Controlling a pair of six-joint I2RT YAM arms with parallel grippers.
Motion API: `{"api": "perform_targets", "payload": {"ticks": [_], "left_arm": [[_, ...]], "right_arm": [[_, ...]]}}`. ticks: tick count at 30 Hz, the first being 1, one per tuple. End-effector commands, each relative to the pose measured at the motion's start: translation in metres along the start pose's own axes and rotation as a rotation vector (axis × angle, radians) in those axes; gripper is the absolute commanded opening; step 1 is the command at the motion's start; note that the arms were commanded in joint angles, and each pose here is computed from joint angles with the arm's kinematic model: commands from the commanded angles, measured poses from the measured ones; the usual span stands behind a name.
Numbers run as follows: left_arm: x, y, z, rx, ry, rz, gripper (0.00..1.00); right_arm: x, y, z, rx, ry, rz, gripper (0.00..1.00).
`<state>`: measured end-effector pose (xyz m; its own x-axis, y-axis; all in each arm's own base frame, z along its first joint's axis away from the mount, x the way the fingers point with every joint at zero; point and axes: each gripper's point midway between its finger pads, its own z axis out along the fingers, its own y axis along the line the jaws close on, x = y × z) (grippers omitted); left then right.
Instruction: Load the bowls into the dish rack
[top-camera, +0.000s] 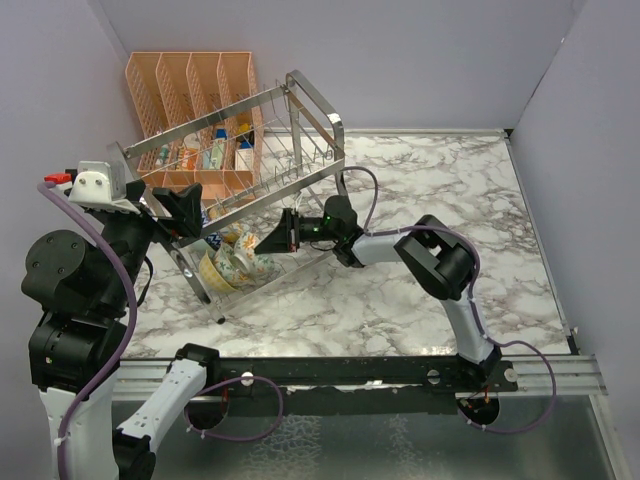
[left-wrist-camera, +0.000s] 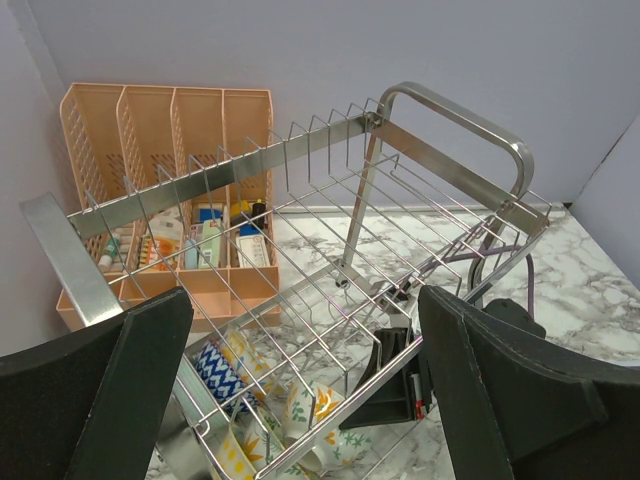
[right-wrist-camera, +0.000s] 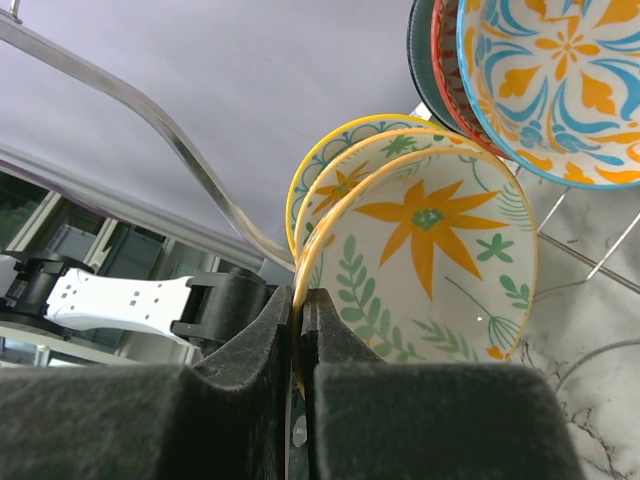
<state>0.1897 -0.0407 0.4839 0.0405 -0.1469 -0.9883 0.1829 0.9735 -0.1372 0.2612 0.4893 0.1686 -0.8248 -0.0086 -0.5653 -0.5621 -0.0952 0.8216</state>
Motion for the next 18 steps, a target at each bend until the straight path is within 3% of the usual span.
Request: {"api": "perform_targets", "payload": {"ticks": [1,13,18], "left_arm": [[-0.004,0.002,-0.001,-0.009,-0.008,0.010,0.99],[-0.004,0.003,-0.003,-0.014,-0.011,0.015,0.99],[-0.002,0.004,-0.003,-0.020,-0.007,0.016,0.99]], "right_arm": [[-0.008,0.009,0.011,-0.053,-0.040,0.059,0.01],[0.010,-0.014,0.015,-0.040,-0.032,0.203,0.02],[0.013,-0.022,0.014,-0.005,-0.035,0.198,0.09]]}}
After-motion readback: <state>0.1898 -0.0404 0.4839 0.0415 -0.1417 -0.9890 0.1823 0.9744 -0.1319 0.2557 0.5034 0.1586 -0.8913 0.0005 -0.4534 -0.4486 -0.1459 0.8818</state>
